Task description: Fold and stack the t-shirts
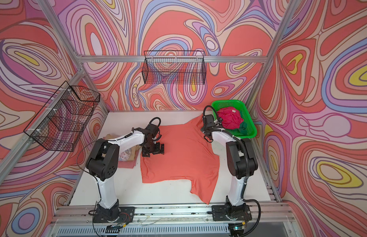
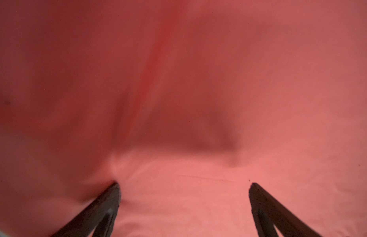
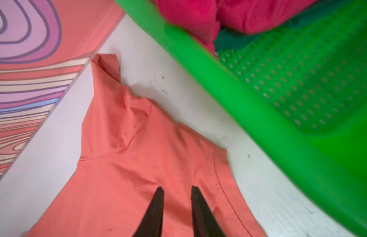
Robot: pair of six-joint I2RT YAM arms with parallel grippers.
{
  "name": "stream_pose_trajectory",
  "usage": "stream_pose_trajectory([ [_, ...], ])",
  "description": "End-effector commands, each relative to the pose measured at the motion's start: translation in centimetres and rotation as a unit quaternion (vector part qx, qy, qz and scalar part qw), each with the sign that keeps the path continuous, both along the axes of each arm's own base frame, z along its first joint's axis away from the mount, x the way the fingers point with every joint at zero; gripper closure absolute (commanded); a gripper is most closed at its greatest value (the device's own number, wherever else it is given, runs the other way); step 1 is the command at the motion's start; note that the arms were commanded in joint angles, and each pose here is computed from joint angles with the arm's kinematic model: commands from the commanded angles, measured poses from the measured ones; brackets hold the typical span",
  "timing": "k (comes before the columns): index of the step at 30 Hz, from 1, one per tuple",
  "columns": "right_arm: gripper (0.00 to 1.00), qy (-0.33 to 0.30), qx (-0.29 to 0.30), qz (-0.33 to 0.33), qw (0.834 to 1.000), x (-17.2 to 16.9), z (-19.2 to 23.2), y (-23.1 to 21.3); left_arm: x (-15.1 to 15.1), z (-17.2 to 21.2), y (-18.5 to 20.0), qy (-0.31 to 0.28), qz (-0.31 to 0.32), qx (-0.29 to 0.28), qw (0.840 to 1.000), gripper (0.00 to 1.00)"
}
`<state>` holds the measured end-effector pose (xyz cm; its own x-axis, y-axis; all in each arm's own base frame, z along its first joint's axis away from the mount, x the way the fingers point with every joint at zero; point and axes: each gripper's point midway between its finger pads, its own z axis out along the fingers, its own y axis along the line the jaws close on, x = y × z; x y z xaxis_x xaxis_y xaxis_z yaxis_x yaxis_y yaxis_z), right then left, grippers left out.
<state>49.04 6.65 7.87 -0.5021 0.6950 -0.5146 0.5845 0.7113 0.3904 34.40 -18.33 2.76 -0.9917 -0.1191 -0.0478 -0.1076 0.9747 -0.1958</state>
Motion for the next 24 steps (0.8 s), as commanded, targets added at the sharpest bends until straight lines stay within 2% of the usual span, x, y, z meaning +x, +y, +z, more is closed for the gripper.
stream_pose_trajectory([
  [1,0.81,0.034,0.015,0.002,0.999,-0.3,-3.3,0.7,-1.6,-0.6,0.7,0.026,0.004,0.007,1.000,0.00],
  [4,0.85,0.046,0.000,0.000,0.999,-0.3,-4.3,0.7,-1.5,-0.5,0.7,0.022,0.004,0.006,1.000,0.00],
  [11,0.84,0.090,-0.031,-0.012,0.995,-1.3,-7.6,-0.3,-1.5,-0.6,0.6,0.022,0.003,0.004,1.000,0.00],
  [15,0.84,0.098,-0.065,-0.049,0.992,-2.4,-7.4,-2.3,-1.5,-0.5,0.6,0.021,0.002,0.003,1.000,0.00],
  [24,0.84,0.107,-0.075,-0.054,0.990,-2.2,-7.0,-2.9,-1.3,0.3,0.3,0.009,-0.002,-0.008,1.000,0.00],
])
